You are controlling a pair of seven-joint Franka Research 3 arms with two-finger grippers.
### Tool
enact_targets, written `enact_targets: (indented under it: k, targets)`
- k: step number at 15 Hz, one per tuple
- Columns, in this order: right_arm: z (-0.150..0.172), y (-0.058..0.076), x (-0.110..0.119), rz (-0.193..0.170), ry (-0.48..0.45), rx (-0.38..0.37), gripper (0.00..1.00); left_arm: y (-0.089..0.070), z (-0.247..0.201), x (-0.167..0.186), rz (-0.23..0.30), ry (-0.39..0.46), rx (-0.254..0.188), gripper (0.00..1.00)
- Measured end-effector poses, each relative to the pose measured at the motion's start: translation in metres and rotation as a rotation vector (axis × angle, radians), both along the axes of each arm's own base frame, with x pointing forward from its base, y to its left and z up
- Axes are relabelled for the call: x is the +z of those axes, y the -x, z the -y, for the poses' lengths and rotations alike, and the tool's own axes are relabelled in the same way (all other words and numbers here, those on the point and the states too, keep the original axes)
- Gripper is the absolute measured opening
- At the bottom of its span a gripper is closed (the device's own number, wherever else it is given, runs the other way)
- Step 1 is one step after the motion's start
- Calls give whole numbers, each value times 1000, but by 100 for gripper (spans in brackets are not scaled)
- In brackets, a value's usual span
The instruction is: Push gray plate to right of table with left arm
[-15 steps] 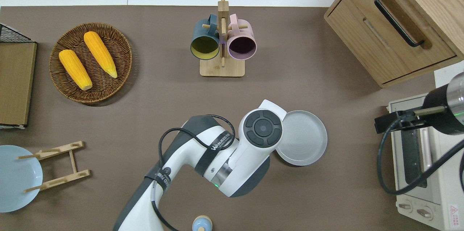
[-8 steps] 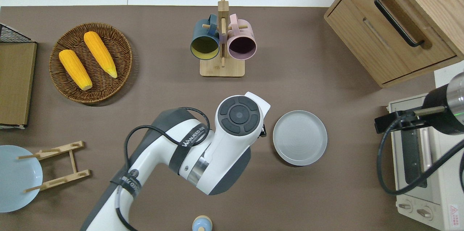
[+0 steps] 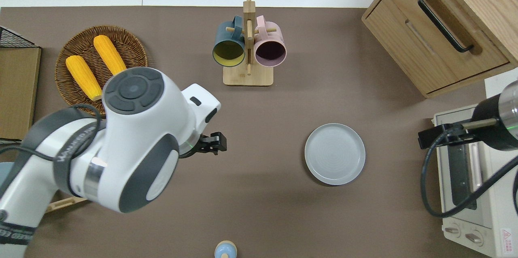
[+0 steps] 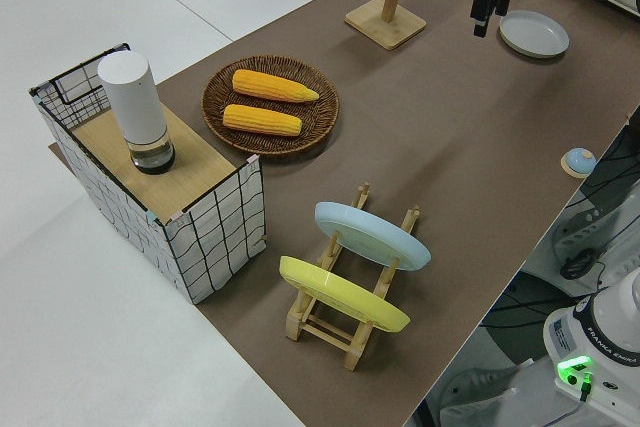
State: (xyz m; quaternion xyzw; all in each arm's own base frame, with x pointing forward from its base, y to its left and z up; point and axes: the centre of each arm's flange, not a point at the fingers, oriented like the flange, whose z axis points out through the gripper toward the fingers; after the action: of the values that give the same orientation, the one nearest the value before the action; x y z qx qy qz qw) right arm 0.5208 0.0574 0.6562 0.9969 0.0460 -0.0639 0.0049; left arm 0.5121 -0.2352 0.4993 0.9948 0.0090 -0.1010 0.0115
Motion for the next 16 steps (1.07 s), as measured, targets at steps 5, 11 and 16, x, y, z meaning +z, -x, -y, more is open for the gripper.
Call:
enact_targets:
  k: [5, 11, 16]
  targets:
    - [0, 0, 0, 0, 0, 0, 99, -10, -89, 37, 21, 39, -42, 100]
    - [0, 0, 0, 0, 0, 0, 99, -4, -172, 71, 56, 18, -120, 100]
    - [0, 0, 0, 0, 0, 0, 99, -1, -219, 86, 68, -1, -193, 100]
